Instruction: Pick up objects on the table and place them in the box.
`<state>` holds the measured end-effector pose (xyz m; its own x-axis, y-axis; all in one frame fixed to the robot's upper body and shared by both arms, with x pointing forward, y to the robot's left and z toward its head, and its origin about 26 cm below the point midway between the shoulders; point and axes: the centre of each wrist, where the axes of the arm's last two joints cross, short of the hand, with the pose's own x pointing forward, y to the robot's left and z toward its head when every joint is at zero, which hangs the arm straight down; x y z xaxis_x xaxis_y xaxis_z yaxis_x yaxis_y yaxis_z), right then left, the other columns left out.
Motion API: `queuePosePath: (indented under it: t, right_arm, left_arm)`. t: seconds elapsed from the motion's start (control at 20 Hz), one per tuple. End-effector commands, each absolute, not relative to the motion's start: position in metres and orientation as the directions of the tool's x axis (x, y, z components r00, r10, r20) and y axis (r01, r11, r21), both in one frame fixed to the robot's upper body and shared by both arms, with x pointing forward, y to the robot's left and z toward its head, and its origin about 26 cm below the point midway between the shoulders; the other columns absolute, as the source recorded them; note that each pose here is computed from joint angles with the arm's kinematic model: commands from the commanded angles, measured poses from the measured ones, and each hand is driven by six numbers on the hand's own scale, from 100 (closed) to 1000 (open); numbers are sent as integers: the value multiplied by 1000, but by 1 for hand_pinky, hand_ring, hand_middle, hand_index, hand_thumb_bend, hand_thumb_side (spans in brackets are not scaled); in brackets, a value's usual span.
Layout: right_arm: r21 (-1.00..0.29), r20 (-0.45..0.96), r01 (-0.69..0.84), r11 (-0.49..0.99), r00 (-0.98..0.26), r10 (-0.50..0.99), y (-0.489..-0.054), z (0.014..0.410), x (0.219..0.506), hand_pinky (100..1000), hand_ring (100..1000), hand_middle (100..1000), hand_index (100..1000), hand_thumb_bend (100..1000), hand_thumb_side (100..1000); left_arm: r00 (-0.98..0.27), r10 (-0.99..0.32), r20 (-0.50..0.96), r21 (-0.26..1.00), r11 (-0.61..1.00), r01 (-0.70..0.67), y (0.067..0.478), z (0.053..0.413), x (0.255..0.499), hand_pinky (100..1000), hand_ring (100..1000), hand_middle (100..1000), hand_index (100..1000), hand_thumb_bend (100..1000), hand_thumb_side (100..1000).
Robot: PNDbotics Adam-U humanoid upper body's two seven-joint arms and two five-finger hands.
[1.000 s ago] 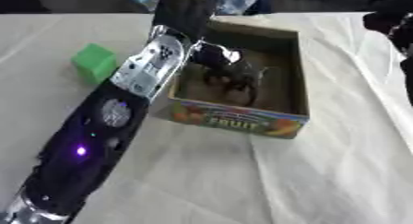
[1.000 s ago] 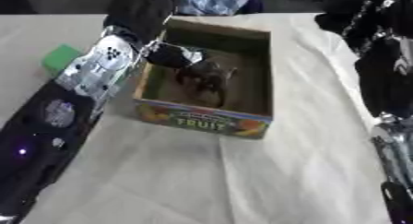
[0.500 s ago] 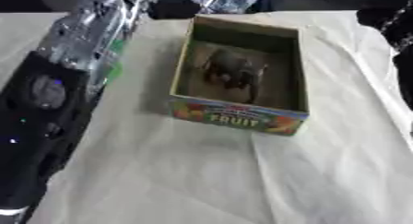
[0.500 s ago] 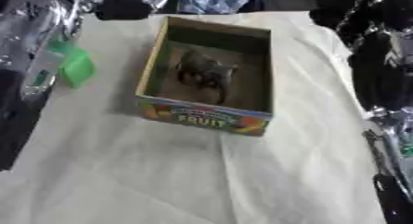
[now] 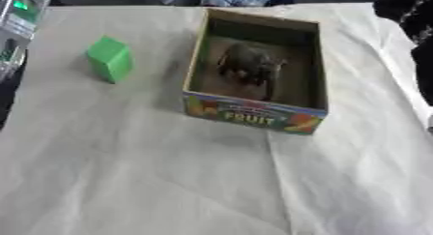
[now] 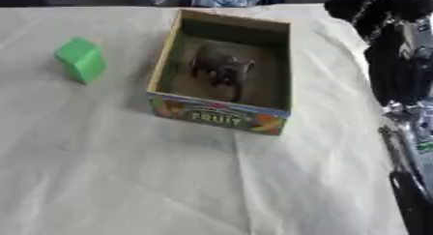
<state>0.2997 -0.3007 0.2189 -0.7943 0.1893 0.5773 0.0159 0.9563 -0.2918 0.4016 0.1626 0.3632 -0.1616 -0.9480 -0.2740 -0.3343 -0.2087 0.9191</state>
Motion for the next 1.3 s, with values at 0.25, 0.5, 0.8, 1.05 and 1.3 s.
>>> queuePosePath:
  t: [0.25, 0.5, 0.8, 1.05, 1.3]
  right_arm:
    - [-331, 542, 49, 942, -808, 232, -306, 228, 295, 808, 740, 703, 968, 393, 1000]
    - [-338, 543, 54, 940, -804, 241, -307, 227, 295, 808, 740, 702, 968, 392, 1000]
    - [-341, 542, 53, 939, -805, 242, -306, 227, 295, 808, 740, 702, 968, 391, 1000]
    - [-339, 544, 50, 939, -805, 239, -306, 227, 295, 807, 740, 701, 967, 392, 1000]
    - [-339, 550, 47, 940, -800, 239, -306, 226, 295, 807, 740, 700, 968, 394, 1000]
  left_arm:
    - [-166, -941, -295, 951, -272, -151, 214, 368, 416, 690, 856, 1000, 850, 602, 851]
    - [-250, -948, -197, 979, -205, 3, 244, 376, 412, 698, 862, 1000, 856, 645, 798]
    - [-252, -964, -82, 980, -125, 156, 255, 374, 411, 708, 866, 1000, 874, 856, 980]
    - [-148, -984, -97, 976, -123, 179, 257, 368, 417, 693, 855, 1000, 856, 939, 1000]
    - [-100, -992, -77, 974, -96, 204, 253, 360, 422, 683, 847, 1000, 856, 930, 1000]
